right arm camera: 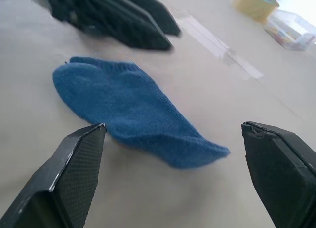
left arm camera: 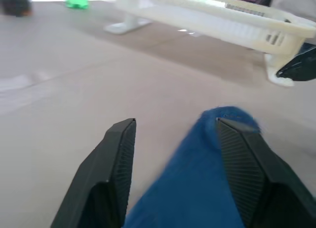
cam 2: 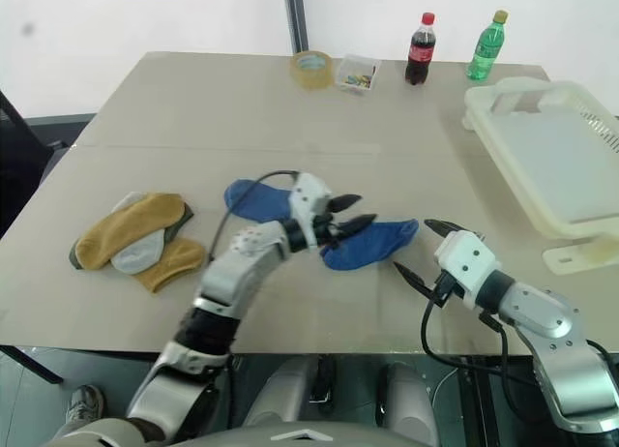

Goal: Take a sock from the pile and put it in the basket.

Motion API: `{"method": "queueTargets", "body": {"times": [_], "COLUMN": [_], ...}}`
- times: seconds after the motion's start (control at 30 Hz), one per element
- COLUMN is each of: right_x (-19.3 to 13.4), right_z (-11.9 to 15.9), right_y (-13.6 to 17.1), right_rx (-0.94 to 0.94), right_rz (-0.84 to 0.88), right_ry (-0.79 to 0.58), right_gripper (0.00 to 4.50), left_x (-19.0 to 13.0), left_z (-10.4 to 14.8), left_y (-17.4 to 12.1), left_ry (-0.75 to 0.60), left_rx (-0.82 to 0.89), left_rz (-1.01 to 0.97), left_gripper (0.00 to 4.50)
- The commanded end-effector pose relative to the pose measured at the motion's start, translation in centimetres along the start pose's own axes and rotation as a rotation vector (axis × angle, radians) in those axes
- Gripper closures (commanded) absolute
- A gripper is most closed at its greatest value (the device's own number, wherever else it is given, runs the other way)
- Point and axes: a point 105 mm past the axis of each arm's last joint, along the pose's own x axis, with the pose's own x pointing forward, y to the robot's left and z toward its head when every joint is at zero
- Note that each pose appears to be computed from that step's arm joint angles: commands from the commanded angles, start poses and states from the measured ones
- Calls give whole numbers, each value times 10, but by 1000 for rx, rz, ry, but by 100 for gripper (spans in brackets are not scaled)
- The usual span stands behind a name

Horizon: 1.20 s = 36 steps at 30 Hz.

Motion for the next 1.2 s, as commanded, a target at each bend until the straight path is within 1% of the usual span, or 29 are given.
{"method": "queueTargets", "body": {"times": [0.03, 0.17, 0.33, 0.37, 0.4, 0.47, 0.53, 0.57, 0.63, 0.77, 0.83, 0.9, 1.0, 1.03, 1.07, 1.13, 1.17, 1.2], "right_x": [5, 10, 8, 8, 7, 6, 6, 6, 6, 10, 11, 11, 12, 12, 12, 13, 13, 13], "right_z": [13, 13, 11, 11, 10, 10, 9, 9, 8, 9, 10, 9, 8, 7, 6, 4, 4, 4], "right_y": [1, 6, 5, 5, 5, 6, 8, 7, 7, 4, 2, -1, -2, -2, -3, -5, -6, -6], "right_rx": [-25, -36, -57, -60, -61, -60, -63, -64, -64, -67, -69, -66, -62, -60, -54, -47, -47, -48], "right_rz": [33, 92, 82, 78, 74, 66, 60, 54, 43, 31, 24, 17, 9, 7, 3, -7, -13, -18], "right_ry": [-59, -79, -72, -70, -69, -67, -64, -64, -64, -74, -78, -79, -79, -76, -73, -73, -72, -71], "right_gripper": [0, 0, 0, 0, 0, 0, 0, 0, 0, 0, 0, 0, 0, 0, 0, 0, 0, 0], "left_x": [-14, -26, -24, -23, -22, -19, -17, -18, -20, -40, -55, -75, -94, -99, -101, -98, -87, -74], "left_z": [-1, -28, -50, -51, -50, -42, -25, -14, 2, 58, 76, 94, 113, 117, 114, 96, 85, 78], "left_y": [-12, -17, -12, -12, -11, -7, -3, -1, 1, 9, 20, 28, 27, 20, 8, -9, -12, -13], "left_ry": [48, 177, 258, 256, 246, 196, 109, 59, -9, -174, -190, -169, -133, -95, -15, 143, 178, 177], "left_rx": [2, -3, 10, 14, 12, 4, -12, -8, 0, -24, -10, 36, 23, 13, 12, 29, 57, 68], "left_rz": [-48, -70, -46, -48, -48, -41, -47, -53, -68, -126, -115, -126, -187, -242, -309, -398, -397, -387], "left_gripper": [172, 172, 172, 223, 248, 338, 421, 439, 439, 439, 439, 439, 439, 439, 439, 439, 439, 439]}}
